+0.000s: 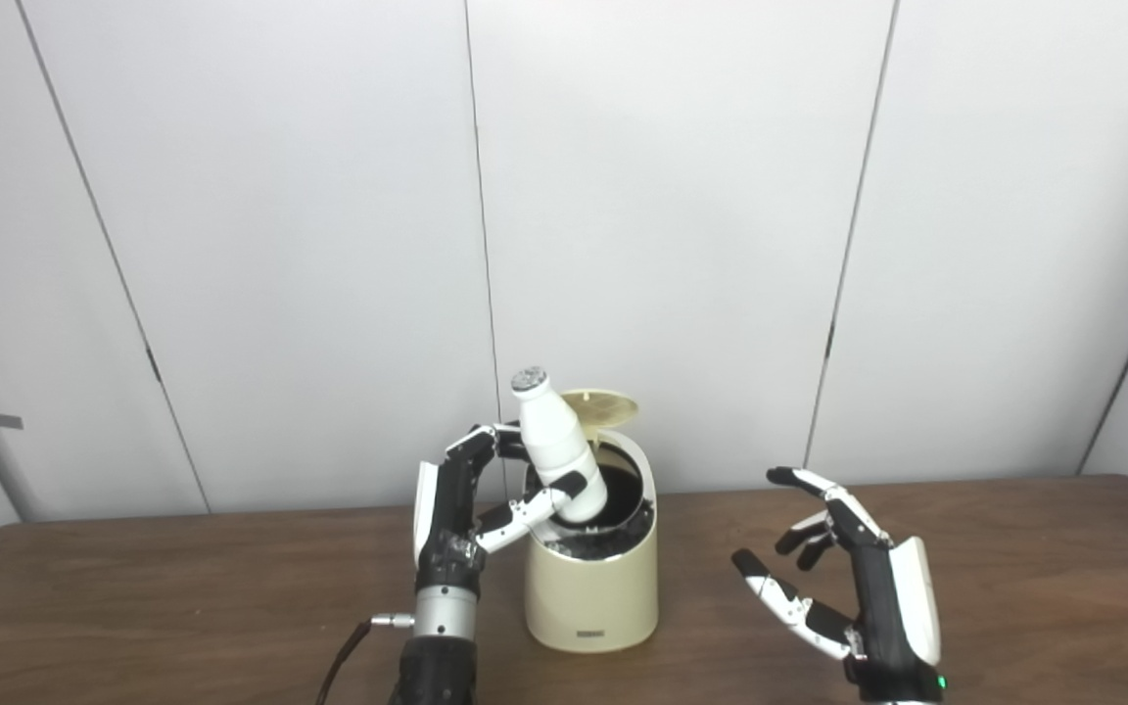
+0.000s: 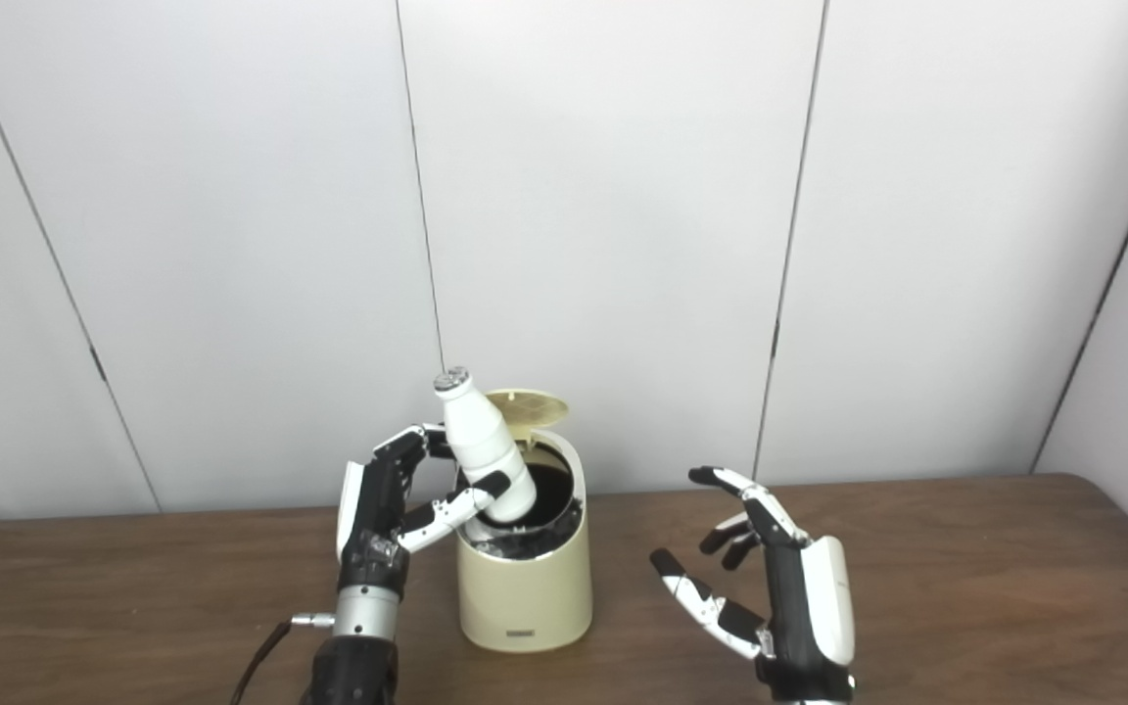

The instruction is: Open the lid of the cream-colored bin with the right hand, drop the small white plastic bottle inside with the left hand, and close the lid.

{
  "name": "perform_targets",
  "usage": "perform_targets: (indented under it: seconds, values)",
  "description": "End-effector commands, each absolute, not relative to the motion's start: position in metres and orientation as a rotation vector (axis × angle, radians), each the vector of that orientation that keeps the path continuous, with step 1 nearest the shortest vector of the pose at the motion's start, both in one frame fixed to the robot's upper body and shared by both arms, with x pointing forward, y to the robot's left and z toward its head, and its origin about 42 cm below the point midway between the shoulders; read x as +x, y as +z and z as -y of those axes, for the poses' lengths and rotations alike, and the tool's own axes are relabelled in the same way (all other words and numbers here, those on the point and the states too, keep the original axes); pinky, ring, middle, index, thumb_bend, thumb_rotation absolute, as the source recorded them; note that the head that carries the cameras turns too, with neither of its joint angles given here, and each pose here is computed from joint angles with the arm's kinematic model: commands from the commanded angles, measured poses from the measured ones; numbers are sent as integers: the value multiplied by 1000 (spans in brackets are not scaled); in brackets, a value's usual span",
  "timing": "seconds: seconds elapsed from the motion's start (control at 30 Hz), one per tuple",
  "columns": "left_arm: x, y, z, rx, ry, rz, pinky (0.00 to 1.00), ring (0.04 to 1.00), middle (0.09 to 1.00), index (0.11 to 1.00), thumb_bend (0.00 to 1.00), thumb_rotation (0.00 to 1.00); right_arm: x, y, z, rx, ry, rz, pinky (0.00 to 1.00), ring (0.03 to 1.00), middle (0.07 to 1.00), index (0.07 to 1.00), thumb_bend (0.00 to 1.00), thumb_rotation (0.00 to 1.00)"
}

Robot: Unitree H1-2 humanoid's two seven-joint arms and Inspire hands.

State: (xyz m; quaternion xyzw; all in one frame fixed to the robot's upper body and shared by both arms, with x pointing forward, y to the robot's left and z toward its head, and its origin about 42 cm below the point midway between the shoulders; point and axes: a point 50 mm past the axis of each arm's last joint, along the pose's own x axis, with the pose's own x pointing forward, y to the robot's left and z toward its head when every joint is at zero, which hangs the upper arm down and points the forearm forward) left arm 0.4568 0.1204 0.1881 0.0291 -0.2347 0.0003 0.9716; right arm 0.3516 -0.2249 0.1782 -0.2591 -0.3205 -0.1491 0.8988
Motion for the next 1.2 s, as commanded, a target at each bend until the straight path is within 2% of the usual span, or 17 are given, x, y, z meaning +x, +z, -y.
perform_targets:
  seconds: [0.0, 0.17, 0.2, 0.43, 0.5, 0.6, 0.8, 0.9, 1.17]
  values:
    - [465, 221, -113, 59, -10, 583, 1000, 804, 495, 487, 521, 78, 356, 196, 224, -532, -323, 728, 326, 468, 754, 715, 335, 320]
    - [465, 220, -113, 80, -16, 589, 1000, 807, 496, 488, 521, 76, 356, 197, 223, -532, -322, 732, 400, 541, 750, 708, 337, 326]
    - [464, 220, -113, 92, -14, 592, 1000, 807, 498, 488, 521, 75, 356, 197, 223, -532, -322, 733, 375, 514, 751, 710, 332, 323]
    - [464, 219, -113, 214, 18, 642, 1000, 804, 524, 489, 522, 75, 355, 197, 223, -538, -323, 734, 354, 497, 753, 712, 334, 322]
    - [464, 219, -113, 229, 22, 650, 1000, 803, 526, 489, 521, 76, 355, 198, 222, -538, -324, 736, 403, 544, 749, 707, 337, 323]
    - [464, 218, -112, 236, 23, 654, 1000, 799, 526, 489, 520, 80, 355, 199, 222, -539, -324, 738, 408, 548, 745, 703, 333, 314]
    - [463, 217, -112, 279, 45, 684, 1000, 792, 530, 489, 519, 81, 355, 198, 223, -526, -319, 738, 350, 492, 747, 704, 326, 298]
    - [463, 217, -112, 324, 61, 716, 1000, 791, 531, 489, 520, 80, 355, 198, 222, -526, -319, 737, 404, 550, 743, 700, 334, 302]
    - [466, 212, -113, 453, 115, 801, 1000, 780, 533, 487, 521, 79, 355, 198, 223, -534, -320, 735, 384, 525, 748, 707, 331, 313]
